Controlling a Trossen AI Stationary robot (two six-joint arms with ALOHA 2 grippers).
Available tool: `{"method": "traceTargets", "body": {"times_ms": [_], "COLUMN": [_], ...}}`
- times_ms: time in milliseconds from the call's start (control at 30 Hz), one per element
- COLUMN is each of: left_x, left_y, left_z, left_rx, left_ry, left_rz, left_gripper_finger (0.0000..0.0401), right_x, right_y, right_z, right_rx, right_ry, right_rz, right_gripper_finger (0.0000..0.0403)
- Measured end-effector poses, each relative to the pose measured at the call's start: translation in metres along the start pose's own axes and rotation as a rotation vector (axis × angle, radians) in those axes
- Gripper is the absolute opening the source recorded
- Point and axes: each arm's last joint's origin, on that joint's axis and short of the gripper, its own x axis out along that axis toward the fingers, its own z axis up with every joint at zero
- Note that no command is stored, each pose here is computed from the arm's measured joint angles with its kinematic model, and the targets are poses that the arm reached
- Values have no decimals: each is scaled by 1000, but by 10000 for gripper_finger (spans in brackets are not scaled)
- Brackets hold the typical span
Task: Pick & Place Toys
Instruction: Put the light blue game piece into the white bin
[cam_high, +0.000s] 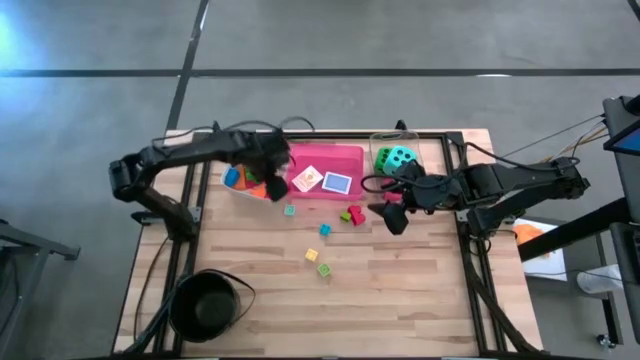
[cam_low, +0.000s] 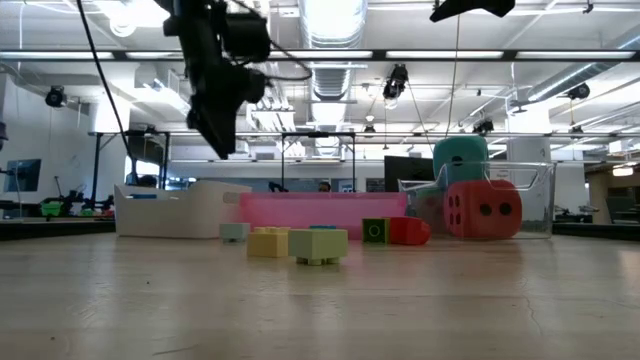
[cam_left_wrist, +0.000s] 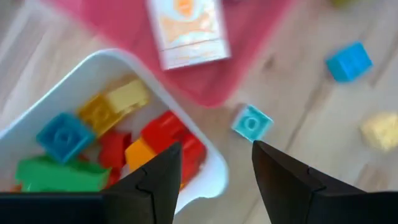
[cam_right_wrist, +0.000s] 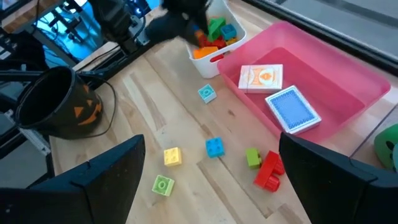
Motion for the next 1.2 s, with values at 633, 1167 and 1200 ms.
{"method": "traceTargets", "body": {"times_ms": [633,1167,1200], "left_x": [41,53,53], "left_y": [-80,-69,-69], "left_z": [-32,-31,-30], "left_rx": [487,413,412], "left_ry": [-116,-175,-183], "left_rz": [-76,-69,-68], "left_gripper_finger": [198,222,234], "right_x": [0,0,0], "right_y": [0,0,0], "right_z": [1,0,0], "right_rx": [29,28,28], "right_ry": [-7,-5,-5], "right_rz": [-4,-2,-2], "right_gripper_finger": [362,362,362]}}
